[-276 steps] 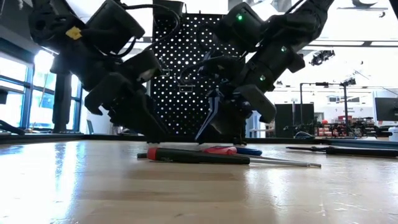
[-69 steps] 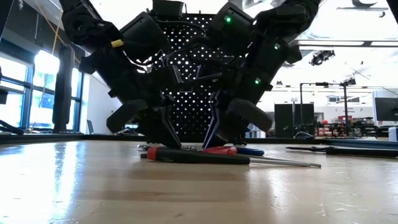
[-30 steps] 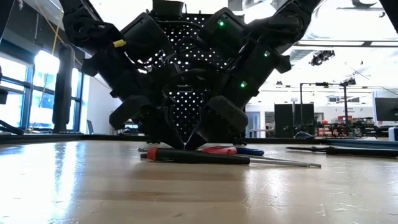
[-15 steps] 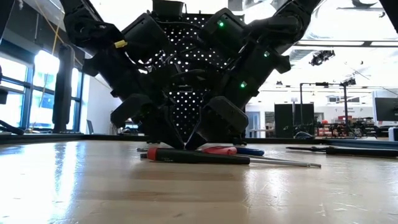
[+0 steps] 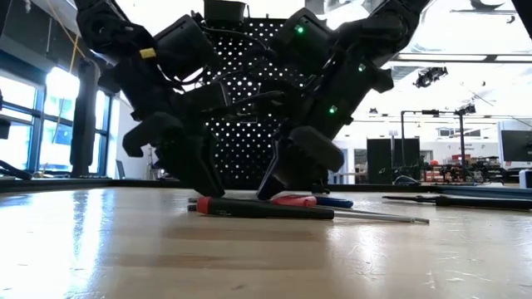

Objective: Hang tools onto peg board
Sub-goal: Hang the wrench on the pegboard

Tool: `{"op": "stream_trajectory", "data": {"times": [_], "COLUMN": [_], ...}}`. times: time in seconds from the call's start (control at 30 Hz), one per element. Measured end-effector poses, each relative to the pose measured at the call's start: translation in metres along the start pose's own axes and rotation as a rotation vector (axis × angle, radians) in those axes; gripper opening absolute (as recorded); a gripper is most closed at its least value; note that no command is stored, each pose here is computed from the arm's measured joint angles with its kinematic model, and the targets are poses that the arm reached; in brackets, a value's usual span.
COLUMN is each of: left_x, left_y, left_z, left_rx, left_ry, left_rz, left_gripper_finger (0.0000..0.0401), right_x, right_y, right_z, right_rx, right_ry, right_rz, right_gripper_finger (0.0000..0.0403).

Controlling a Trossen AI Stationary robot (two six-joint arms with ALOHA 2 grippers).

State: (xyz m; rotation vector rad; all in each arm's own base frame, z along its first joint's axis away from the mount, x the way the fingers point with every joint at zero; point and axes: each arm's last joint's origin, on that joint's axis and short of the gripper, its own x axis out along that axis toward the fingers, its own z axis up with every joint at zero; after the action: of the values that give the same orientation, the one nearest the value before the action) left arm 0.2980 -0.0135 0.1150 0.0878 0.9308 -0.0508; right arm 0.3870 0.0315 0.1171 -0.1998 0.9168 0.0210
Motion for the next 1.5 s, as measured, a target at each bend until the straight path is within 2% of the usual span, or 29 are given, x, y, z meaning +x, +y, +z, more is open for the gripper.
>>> {"op": "stream_trajectory", "data": {"times": [0.27, 0.4, 0.87, 1.13, 1.33, 1.5], "left_x": [0.000, 0.000, 0.000, 0.000, 0.000, -0.002], "left_y": [0.001, 0.001, 0.002, 0.003, 0.003, 0.003], "left_z": [0.001, 0.001, 0.002, 0.002, 0.002, 0.010], "left_rx": [-0.006, -0.001, 0.000, 0.001, 0.026, 0.058], "left_ry": [-0.025, -0.028, -0.030, -0.034, -0.033, -0.048], "left_rz": [0.031, 0.042, 0.050, 0.067, 0.093, 0.100], "left_gripper_finger": [0.0124, 0.0123, 0.0123, 0.0122, 0.0122, 0.0122], "right_x": [-0.004, -0.008, -0.009, -0.001, 0.004, 0.005], "right_y": [0.005, 0.014, 0.014, 0.002, 0.003, 0.002], "right_z": [-0.001, 0.001, 0.001, -0.003, -0.007, -0.008], "right_rx": [0.010, -0.013, -0.015, 0.073, 0.078, 0.072], "right_ry": [0.022, 0.024, 0.036, 0.049, 0.071, 0.078], "right_rz": [0.017, 0.006, -0.006, 0.054, 0.064, 0.057], "right_gripper_finger": [0.0101, 0.0120, 0.0121, 0.0121, 0.0121, 0.0095]}}
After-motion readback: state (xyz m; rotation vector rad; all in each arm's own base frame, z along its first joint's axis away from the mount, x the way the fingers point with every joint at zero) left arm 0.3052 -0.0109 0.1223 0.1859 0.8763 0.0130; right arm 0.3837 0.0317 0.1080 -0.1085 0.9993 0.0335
